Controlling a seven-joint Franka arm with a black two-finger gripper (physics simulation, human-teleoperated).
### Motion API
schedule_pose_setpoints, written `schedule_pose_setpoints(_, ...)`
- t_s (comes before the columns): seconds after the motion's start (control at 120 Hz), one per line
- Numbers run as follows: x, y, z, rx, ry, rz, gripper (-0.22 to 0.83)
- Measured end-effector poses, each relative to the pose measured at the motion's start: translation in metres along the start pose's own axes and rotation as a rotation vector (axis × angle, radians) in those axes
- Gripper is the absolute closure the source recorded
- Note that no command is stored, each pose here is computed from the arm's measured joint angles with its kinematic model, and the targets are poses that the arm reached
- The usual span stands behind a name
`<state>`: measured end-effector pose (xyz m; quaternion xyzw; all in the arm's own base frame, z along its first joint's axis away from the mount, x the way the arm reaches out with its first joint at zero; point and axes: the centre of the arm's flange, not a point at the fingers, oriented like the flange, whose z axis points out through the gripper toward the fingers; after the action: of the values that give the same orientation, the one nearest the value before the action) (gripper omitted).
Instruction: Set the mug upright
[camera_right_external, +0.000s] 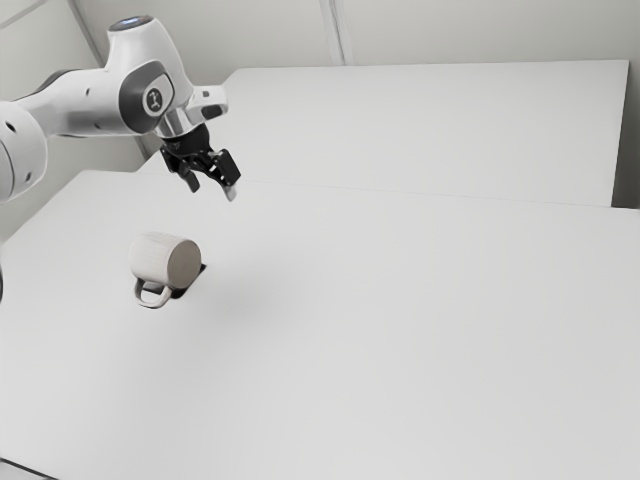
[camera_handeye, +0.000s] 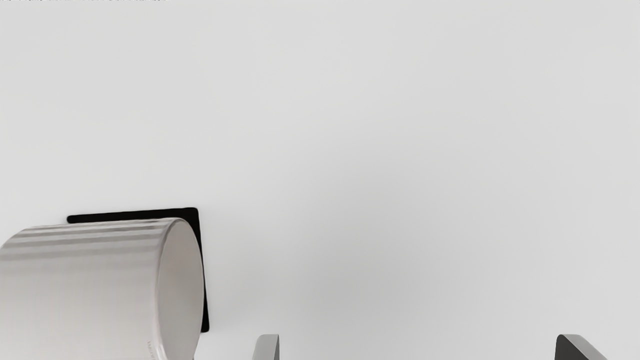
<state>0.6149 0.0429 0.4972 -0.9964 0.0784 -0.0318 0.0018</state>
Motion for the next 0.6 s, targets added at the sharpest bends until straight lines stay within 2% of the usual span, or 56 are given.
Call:
schedule_pose_setpoints(0.167, -0.006, -0.02, -0.007, 0.001, 0.014, -0.004, 0.0)
schedule_pose_setpoints(0.433, -0.025, -0.154, 0.023, -0.118, 0.01, -0.119, 0.0)
schedule_pose_setpoints(0.6, -0.047, -0.232, 0.045, -0.266, 0.014, -0.166, 0.0)
